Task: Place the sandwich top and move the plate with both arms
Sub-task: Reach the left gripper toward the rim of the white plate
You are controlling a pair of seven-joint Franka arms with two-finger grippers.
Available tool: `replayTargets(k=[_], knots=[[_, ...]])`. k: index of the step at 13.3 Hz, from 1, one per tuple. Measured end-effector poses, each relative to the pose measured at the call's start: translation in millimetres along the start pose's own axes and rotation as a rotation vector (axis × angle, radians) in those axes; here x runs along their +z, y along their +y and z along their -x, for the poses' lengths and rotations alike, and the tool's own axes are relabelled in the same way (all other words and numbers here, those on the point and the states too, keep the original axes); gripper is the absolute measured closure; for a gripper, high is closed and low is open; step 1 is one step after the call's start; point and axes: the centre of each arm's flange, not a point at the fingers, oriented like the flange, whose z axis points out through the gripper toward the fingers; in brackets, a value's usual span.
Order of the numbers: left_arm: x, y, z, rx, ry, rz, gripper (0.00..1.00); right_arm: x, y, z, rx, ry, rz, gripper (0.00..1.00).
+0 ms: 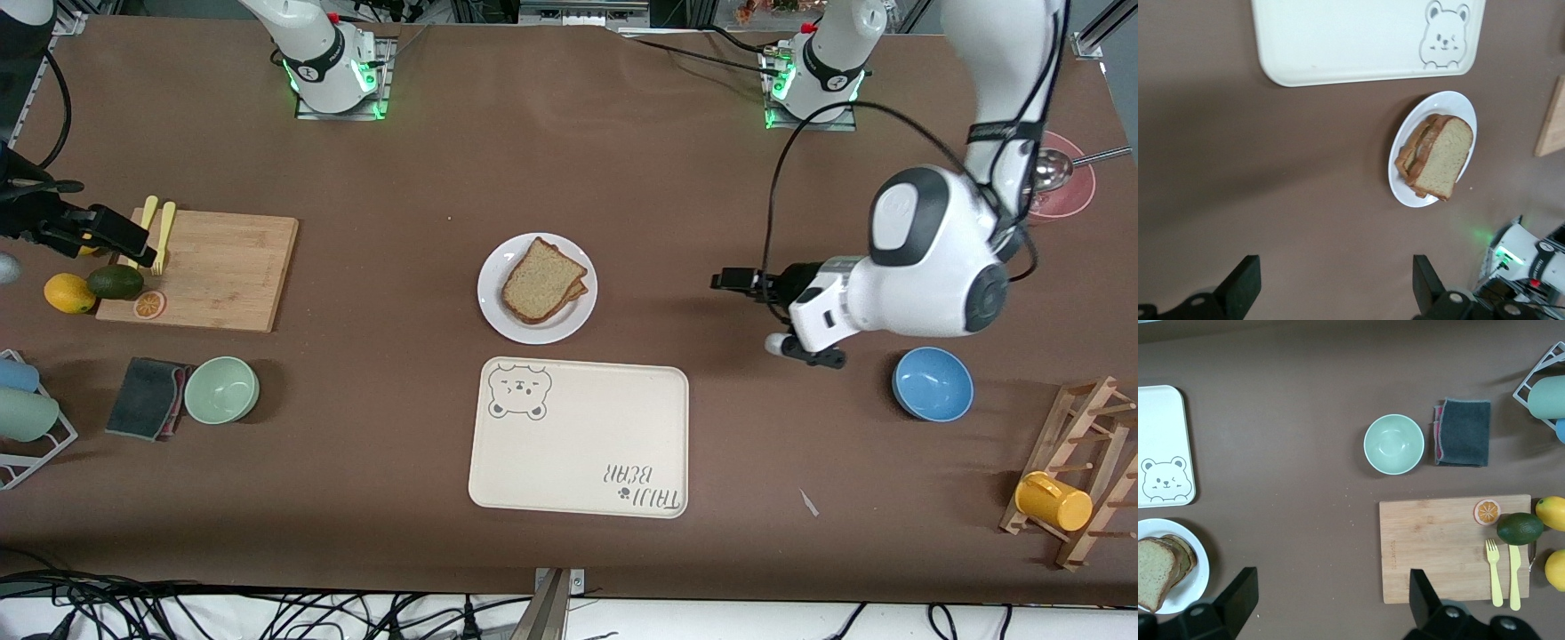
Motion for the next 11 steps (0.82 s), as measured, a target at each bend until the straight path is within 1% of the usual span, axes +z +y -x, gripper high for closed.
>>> replayTargets(k=[3,4,5,6,7,9,11], knots=[[45.9,-12.1,-22.5,0.055,0.013,0.099,0.00,0.1,3.0,-0.6,0.005,0.001,0.001,0.00],[62.5,-13.5,-28.0,0.064,0.014,0.137,0.04,0.1,3.7,-0.7,0.007,0.001,0.001,0.00],[81.5,-14.3,-32.5,0.072,0.008,0.171,0.04,0.1,3.8,-0.9,0.007,0.002,0.001,0.00],[101.7,-16.0,-36.9,0.074,0.006,0.202,0.13,0.1,3.7,-0.9,0.007,0.002,0.001,0.00],[121.2,-17.3,-41.3,0.073,0.011,0.229,0.26,0.1,3.8,-1.0,0.007,0.003,0.000,0.00],[156.6,-10.2,-48.2,0.070,0.039,0.231,0.31,0.1,4.2,-1.2,0.008,0.004,0.000,0.00],[176.7,-4.1,-51.6,0.055,0.065,0.232,0.33,0.9,4.7,-1.7,0.008,0.002,0.001,0.00]])
